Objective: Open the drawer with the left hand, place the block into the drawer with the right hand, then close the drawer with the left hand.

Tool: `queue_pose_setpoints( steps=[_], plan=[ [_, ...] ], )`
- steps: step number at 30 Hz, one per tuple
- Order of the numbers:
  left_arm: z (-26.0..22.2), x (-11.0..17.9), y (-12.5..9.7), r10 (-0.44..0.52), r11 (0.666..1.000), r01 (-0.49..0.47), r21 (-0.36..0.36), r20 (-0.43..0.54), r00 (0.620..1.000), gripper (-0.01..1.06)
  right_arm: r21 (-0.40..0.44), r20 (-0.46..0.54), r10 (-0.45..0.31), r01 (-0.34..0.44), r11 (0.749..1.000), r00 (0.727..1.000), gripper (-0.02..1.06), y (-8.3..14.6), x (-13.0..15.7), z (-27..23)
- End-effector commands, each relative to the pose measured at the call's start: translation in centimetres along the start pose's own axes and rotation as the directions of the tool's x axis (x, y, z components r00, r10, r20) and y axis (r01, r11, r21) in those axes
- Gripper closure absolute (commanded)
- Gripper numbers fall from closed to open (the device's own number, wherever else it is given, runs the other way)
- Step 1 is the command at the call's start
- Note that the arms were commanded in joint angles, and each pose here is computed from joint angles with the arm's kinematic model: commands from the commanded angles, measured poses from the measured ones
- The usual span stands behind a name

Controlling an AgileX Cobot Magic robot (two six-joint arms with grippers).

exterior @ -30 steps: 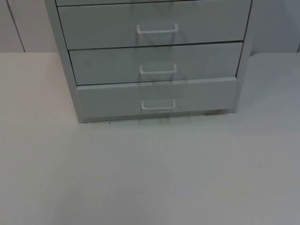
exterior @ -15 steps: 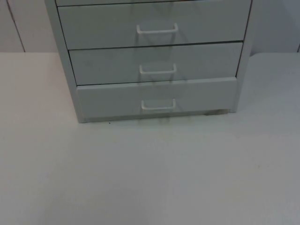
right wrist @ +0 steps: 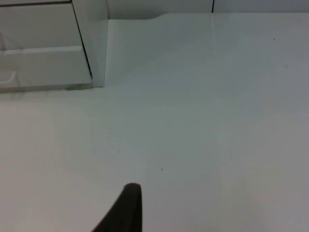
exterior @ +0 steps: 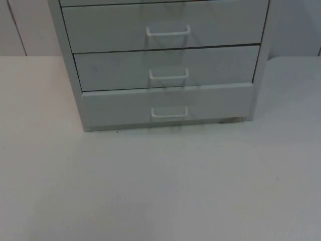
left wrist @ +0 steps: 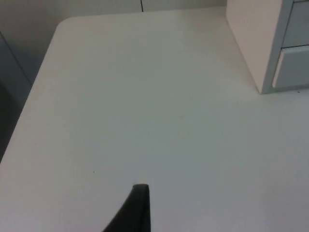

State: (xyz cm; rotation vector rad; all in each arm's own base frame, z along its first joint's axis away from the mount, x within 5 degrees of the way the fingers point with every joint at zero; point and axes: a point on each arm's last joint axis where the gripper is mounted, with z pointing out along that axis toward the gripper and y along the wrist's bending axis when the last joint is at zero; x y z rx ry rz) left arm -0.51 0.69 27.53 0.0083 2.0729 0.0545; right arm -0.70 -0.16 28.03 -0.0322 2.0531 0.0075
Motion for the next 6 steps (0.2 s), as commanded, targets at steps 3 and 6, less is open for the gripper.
queue_pose_setpoints(
  steps=[3, 6],
  plan=[
    [0.05, 0.03, 0.04, -0.001, 1.0, 0.001, -0.014, 0.01, 1.0, 0.0, 0.003, 0.01, 0.005, -0.005, 1.0, 1.0, -0.01, 0.01, -0.01, -0.04],
    [0.05, 0.03, 0.06, -0.001, 1.0, 0.001, -0.018, 0.01, 1.0, 0.0, 0.003, 0.01, 0.005, -0.005, 1.0, 1.0, -0.01, 0.01, -0.01, -0.04]
  ],
)
